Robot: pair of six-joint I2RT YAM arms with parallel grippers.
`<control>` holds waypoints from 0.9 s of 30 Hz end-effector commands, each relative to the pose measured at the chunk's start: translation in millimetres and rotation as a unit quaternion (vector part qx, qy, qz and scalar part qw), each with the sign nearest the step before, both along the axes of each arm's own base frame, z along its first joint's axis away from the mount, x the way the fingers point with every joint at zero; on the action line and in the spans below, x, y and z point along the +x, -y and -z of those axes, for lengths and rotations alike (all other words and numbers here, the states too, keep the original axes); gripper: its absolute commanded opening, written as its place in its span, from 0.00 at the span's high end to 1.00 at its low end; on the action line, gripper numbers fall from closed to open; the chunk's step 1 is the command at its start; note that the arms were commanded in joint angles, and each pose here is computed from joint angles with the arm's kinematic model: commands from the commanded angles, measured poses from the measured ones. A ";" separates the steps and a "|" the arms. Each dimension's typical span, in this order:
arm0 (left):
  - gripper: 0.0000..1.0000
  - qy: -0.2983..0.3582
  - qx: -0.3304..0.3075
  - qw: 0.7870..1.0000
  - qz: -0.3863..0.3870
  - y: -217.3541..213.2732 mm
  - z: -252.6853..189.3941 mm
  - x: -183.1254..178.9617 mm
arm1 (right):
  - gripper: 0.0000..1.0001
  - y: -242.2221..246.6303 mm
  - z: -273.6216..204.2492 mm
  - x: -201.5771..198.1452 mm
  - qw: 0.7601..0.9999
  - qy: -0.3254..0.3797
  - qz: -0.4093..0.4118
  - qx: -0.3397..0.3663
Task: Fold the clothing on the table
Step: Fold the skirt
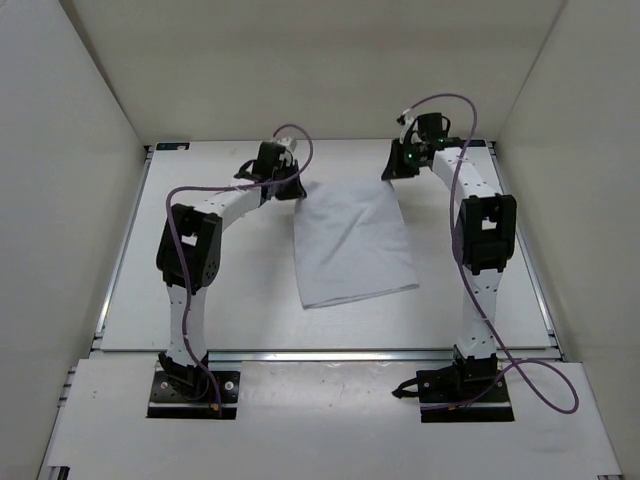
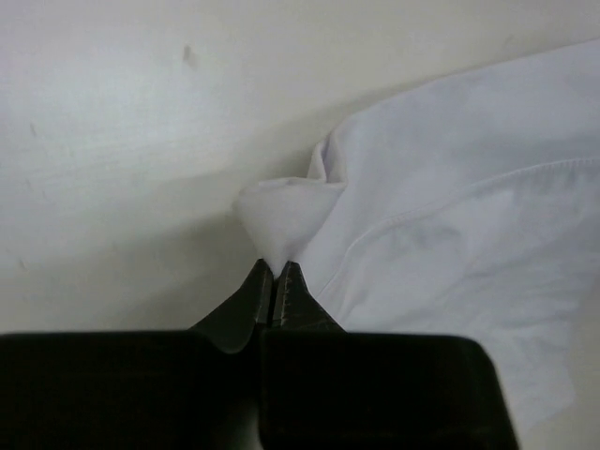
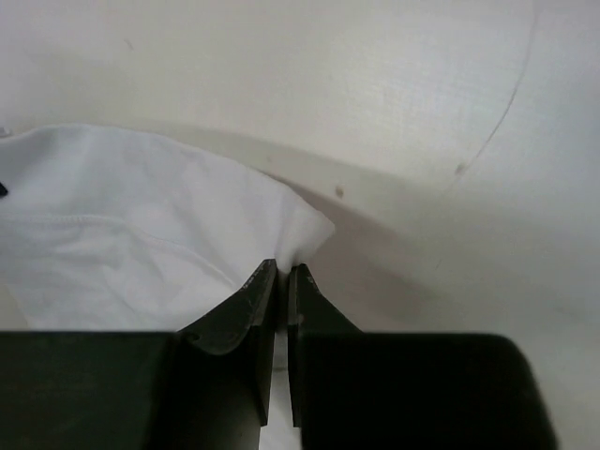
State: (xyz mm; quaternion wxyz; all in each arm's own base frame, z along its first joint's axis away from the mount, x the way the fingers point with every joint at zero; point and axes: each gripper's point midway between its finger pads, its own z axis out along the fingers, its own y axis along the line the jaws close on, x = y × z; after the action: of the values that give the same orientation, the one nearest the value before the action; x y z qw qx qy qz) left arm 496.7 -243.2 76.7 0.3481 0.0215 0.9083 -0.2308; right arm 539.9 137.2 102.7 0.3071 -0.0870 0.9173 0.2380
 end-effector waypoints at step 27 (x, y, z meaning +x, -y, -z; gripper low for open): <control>1.00 0.147 -0.005 0.989 0.021 -86.0 -108.8 -246.4 | 1.00 12.9 -95.1 -248.2 0.985 0.158 0.068 0.009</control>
State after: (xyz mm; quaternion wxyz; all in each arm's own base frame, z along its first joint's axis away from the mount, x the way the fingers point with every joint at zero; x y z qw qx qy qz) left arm 245.0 -181.9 187.7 0.4579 0.1210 0.8376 -0.2722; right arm 272.3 134.1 182.5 0.4210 -0.0806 0.8737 0.2301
